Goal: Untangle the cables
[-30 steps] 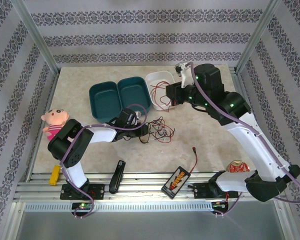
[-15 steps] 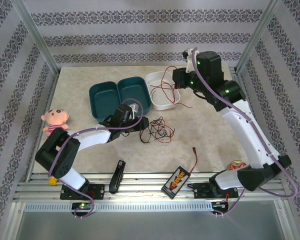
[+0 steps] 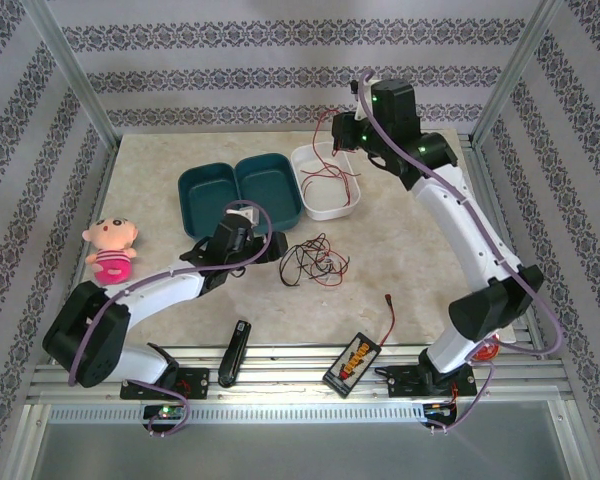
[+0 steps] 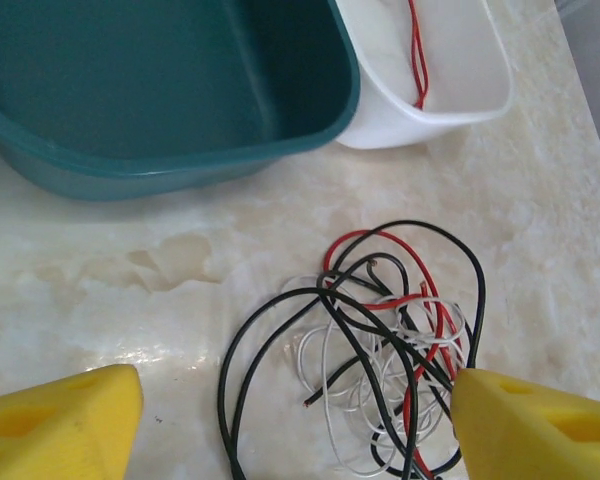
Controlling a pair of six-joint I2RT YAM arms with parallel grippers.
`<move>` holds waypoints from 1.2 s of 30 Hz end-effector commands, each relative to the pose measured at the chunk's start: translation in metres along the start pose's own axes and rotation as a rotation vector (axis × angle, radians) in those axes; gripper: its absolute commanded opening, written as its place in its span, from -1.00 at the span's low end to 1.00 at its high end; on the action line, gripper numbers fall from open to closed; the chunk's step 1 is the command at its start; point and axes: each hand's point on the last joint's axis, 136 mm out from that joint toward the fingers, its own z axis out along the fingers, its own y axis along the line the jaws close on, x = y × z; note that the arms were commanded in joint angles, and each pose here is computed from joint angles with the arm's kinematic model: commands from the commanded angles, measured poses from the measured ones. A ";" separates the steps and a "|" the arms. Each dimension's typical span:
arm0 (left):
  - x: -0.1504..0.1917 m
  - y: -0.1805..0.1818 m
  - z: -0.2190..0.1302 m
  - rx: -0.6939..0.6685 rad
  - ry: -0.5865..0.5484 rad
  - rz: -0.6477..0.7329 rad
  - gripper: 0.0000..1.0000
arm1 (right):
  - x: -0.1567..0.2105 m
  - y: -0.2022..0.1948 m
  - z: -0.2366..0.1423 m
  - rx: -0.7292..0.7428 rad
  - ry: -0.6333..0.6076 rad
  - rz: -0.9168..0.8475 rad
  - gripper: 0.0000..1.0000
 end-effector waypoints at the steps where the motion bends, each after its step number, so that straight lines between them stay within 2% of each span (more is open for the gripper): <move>1: 0.003 0.012 -0.009 -0.070 -0.014 0.039 0.76 | -0.014 -0.001 0.012 -0.015 -0.034 0.045 -1.00; 4: 0.002 0.018 -0.013 -0.101 -0.024 0.044 0.99 | -0.009 -0.008 0.025 0.008 -0.017 0.077 -1.00; 13: -0.002 0.032 -0.023 -0.170 -0.061 0.051 0.99 | 0.018 -0.014 0.054 -0.009 0.047 0.160 -1.00; 22: -0.003 0.035 -0.024 -0.184 -0.068 0.059 0.99 | 0.042 -0.011 0.088 -0.063 0.101 0.267 -1.00; 27: -0.002 0.035 -0.022 -0.183 -0.061 0.063 0.99 | 0.053 -0.030 0.099 0.012 0.110 0.292 -1.00; 36: 0.003 0.034 -0.018 -0.175 -0.036 0.068 0.99 | 0.069 -0.094 0.130 0.200 0.125 0.303 -1.00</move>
